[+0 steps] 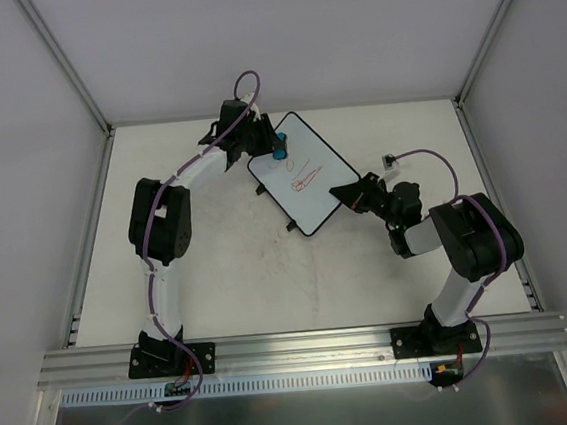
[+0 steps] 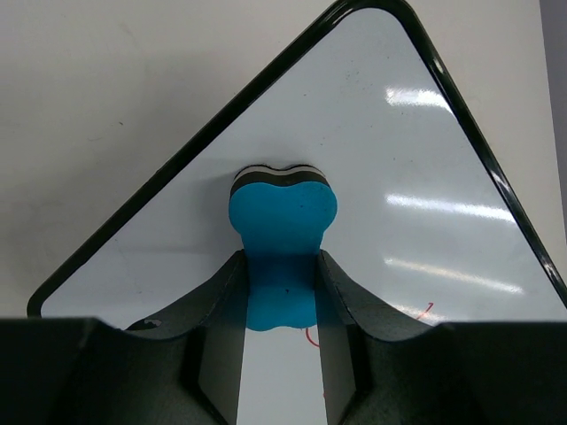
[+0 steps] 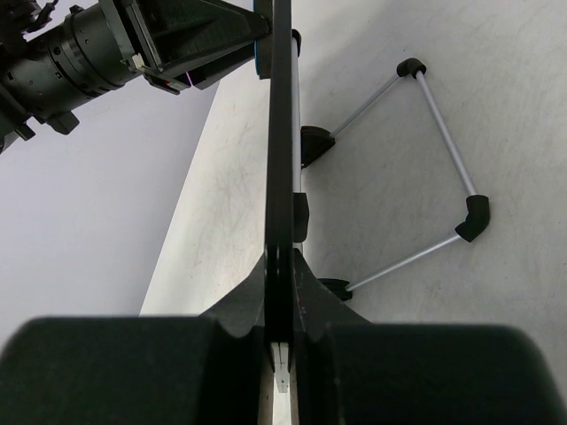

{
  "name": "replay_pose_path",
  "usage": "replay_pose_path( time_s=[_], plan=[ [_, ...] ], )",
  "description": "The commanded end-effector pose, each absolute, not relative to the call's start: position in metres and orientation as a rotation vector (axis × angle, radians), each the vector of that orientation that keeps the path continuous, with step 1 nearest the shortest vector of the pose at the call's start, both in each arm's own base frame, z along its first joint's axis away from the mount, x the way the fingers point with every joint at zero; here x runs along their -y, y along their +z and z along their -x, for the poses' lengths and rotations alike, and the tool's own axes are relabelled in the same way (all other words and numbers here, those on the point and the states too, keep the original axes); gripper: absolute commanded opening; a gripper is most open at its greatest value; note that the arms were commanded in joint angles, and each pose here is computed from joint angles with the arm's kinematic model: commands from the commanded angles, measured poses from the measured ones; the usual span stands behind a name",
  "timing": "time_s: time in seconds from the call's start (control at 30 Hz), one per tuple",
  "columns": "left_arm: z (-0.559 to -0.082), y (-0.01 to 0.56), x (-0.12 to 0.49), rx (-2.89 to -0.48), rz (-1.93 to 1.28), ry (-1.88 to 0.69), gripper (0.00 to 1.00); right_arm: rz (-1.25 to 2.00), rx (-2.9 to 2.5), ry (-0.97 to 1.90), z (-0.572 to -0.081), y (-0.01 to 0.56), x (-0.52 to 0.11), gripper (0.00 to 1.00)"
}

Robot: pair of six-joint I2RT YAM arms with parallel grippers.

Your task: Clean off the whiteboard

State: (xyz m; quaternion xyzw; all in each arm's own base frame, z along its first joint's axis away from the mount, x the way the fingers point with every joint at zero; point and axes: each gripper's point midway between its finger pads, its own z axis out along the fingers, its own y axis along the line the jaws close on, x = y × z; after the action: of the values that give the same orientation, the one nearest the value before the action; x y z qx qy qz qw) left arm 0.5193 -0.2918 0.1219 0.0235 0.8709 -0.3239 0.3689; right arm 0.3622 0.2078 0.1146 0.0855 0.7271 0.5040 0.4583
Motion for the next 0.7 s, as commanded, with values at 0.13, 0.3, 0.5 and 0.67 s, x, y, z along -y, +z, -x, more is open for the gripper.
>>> replay_pose_path(
  time_s=[0.13,0.3,0.5,0.67],
  plan=[
    [-0.512,0.082,0.264,-2.382,0.090,-0.749,0.00,-0.077,-1.646,1.300,-0.362,0.154,-0.217,0.00],
    [-0.512,0.085,0.259,-2.374,0.091,-0.720,0.00,-0.079,-1.643,1.301,-0.362,0.155,-0.217,0.00],
    [-0.510,0.088,0.280,-2.374,0.023,-0.821,0.00,-0.072,-1.643,1.299,-0.362,0.155,-0.217,0.00],
    [-0.504,0.103,0.306,-2.323,-0.126,-0.817,0.00,-0.070,-1.641,1.298,-0.362,0.156,-0.217,0.00]
  ],
)
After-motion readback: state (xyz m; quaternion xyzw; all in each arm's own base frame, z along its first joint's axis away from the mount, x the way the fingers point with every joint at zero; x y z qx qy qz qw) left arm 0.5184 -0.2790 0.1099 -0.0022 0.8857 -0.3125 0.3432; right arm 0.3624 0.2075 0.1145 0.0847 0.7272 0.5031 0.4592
